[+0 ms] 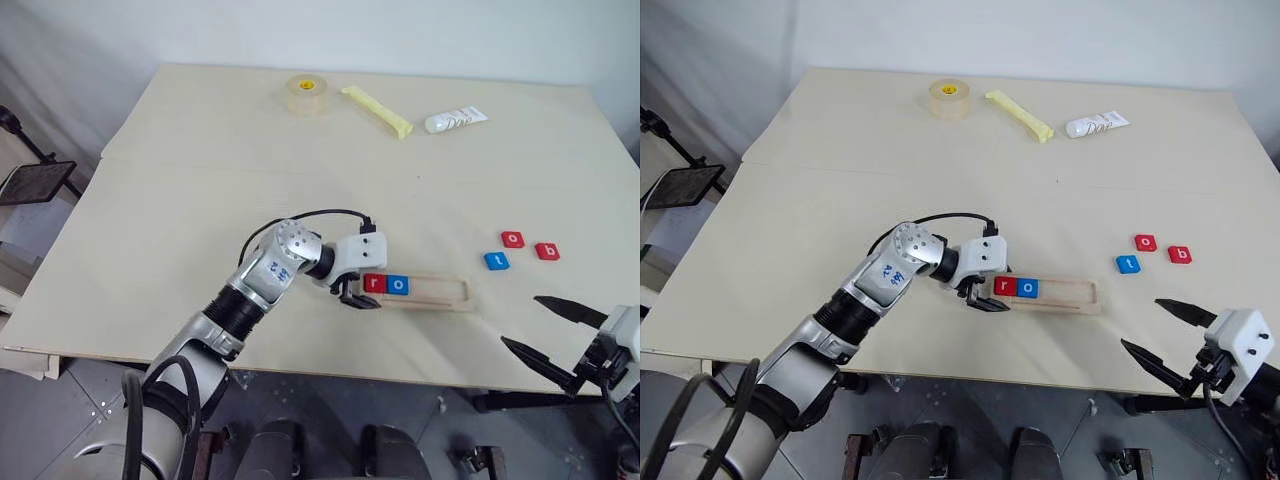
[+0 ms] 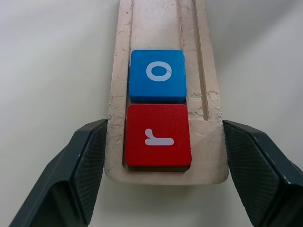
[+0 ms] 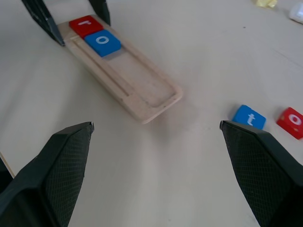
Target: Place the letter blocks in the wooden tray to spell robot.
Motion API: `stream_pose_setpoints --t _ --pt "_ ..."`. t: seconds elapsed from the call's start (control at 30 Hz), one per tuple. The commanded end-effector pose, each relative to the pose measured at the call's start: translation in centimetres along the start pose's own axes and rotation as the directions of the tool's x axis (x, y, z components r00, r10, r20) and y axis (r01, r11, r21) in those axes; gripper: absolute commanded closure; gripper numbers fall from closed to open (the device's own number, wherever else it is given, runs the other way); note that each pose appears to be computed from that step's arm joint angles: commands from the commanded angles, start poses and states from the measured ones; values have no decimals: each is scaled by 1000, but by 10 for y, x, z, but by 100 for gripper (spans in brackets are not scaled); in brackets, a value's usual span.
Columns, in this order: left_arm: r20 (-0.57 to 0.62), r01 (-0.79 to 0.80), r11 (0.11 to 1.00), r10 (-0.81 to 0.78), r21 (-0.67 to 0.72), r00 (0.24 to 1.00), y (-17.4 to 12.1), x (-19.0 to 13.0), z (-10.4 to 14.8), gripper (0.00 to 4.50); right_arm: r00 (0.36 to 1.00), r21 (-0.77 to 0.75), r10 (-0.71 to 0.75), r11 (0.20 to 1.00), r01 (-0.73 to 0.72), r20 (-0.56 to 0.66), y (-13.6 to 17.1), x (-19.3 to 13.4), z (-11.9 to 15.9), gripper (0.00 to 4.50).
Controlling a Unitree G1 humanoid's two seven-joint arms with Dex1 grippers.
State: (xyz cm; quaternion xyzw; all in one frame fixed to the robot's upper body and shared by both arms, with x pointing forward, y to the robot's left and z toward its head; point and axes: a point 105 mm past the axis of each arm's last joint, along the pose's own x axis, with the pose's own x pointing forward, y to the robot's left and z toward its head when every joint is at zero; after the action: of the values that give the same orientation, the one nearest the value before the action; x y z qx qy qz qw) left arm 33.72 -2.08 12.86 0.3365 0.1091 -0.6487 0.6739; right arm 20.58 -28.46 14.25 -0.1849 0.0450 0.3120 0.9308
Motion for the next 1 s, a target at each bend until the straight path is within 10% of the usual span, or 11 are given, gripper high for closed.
stream_pose_setpoints --t 0.03,0.27,0.4,1.0 --pt "18 -9 998 8 58 1000 -4 5 16 111 999 -30 -41 999 42 28 -5 -8 9 0" --pt "44 -26 998 23 55 999 -9 12 23 111 998 -23 -51 998 51 26 -4 -9 8 0" --pt "40 -8 996 4 85 999 -15 13 22 4 998 -26 -54 998 54 26 -4 -10 9 0" --pt "452 -55 998 47 4 891 -16 -54 29 4 974 65 -206 978 200 92 -34 -2 18 0"
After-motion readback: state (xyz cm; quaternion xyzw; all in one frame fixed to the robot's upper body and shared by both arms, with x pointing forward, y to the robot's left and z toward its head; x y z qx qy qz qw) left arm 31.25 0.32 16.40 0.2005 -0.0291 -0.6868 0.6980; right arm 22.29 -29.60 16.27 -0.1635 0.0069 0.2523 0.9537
